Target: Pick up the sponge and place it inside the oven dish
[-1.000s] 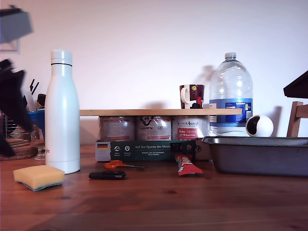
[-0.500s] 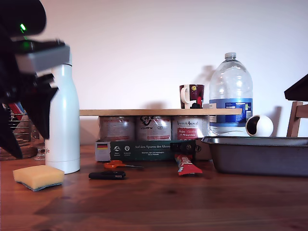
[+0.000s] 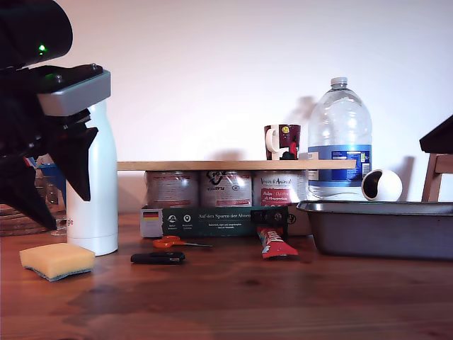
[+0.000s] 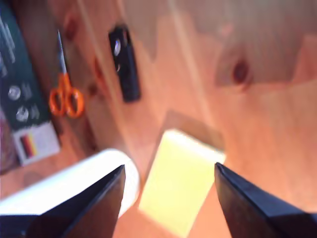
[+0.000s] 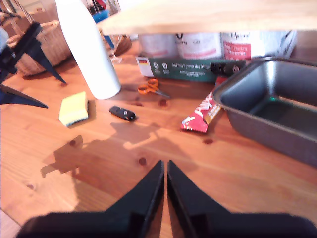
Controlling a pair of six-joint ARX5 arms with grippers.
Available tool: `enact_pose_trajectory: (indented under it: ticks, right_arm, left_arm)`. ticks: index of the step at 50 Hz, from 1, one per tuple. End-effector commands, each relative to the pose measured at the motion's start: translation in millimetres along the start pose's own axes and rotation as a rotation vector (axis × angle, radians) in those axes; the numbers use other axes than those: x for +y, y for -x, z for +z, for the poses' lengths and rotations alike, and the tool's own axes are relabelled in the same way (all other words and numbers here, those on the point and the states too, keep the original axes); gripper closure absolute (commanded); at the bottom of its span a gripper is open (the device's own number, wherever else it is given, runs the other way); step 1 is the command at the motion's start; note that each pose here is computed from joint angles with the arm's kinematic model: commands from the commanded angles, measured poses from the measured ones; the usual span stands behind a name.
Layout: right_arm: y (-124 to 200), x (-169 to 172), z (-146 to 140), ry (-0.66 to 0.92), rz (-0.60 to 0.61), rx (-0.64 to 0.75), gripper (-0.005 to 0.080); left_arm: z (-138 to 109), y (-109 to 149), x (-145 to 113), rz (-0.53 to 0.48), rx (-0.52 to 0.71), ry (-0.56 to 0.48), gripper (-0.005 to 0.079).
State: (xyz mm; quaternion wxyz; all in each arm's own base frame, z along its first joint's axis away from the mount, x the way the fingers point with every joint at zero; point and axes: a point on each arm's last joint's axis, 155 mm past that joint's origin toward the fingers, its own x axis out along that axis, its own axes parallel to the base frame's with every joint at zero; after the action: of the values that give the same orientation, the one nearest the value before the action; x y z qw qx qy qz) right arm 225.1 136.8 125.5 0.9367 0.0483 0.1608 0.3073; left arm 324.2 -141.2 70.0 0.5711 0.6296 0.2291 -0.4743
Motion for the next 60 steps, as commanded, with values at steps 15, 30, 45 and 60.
enact_pose_trajectory:
  ticks: [15,30,45,60]
  right_arm:
    - [0.4,15.7,1.2,0.007,0.080,0.003,0.0765]
    - [7.3,68.9,8.3,0.060,0.325,-0.025,0.0765]
    - [8.0,75.3,6.3,0.066,0.347,-0.018,0.0765]
    - [7.9,75.0,4.7,0.064,0.346,-0.011,0.0765]
  left_arm:
    - [2.6,0.1,0.9,0.000,-0.020,0.079,0.0039]
    - [-2.4,-14.4,-5.4,-0.037,-0.021,0.104,0.0028]
    - [-12.9,-21.6,-6.1,-0.044,-0.009,0.014,0.0028]
    - [-30.2,-36.2,-18.6,-0.100,0.024,-0.105,0.0028]
